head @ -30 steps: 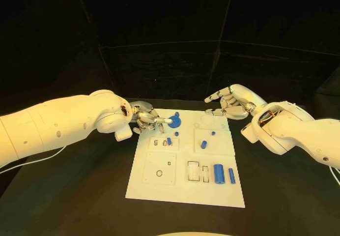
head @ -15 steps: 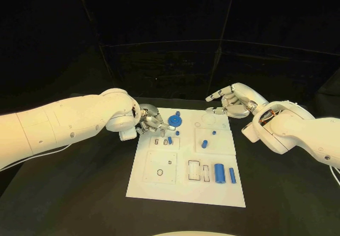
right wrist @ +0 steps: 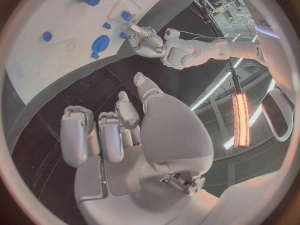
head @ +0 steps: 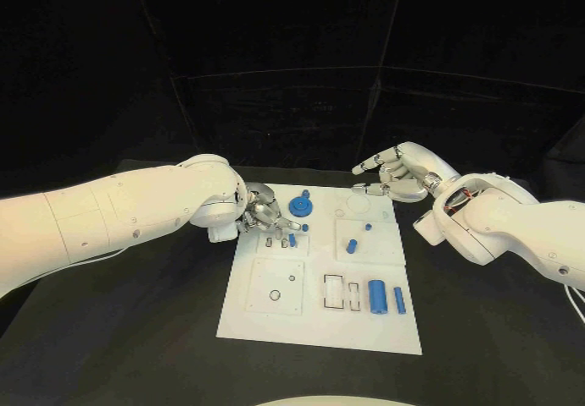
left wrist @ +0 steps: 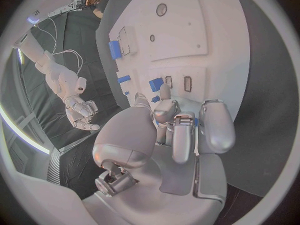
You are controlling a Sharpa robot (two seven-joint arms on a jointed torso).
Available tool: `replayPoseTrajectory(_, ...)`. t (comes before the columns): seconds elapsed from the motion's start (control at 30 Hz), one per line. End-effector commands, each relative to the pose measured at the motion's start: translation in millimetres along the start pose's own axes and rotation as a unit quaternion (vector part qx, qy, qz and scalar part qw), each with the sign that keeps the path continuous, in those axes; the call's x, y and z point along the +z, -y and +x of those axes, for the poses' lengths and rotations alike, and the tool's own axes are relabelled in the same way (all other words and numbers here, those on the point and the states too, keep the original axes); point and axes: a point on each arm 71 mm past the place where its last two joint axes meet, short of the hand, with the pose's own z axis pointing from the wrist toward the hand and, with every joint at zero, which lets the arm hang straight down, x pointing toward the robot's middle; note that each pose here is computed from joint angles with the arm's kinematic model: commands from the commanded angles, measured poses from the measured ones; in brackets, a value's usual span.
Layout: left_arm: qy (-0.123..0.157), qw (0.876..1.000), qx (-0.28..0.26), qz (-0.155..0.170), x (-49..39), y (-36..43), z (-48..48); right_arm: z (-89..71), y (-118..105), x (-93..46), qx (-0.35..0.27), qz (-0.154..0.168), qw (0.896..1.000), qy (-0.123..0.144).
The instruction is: Assemble the parts on the task board
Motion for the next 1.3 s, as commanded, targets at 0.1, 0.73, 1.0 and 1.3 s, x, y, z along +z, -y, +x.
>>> replayPoseTrajectory(0.1, 0.004, 1.000, 0.013, -0.010, 2.1, 0.6, -0.7, 0.0, -2, -0.4, 0.011, 0.003, 1.000, 0.001)
replayPoseTrajectory(0.73, 0.000, 1.000, 0.021, -0.010, 8.0, 9.4, 1.2, -0.1, 0, 0.4, 0.011, 0.013, 1.000, -0.002)
replayPoseTrajectory(1.0, -0.004, 1.000, 0.025, -0.009, 9.4, 12.1, 2.1, -1.8, 2, 0.0, 0.010, 0.017, 1.000, 0.000)
replayPoseTrajectory(1.3, -0.006, 0.999, 0.032, -0.011, 12.7, 16.5, 2.5, -1.8, 2, 0.9, 0.010, 0.019, 1.000, 0.000)
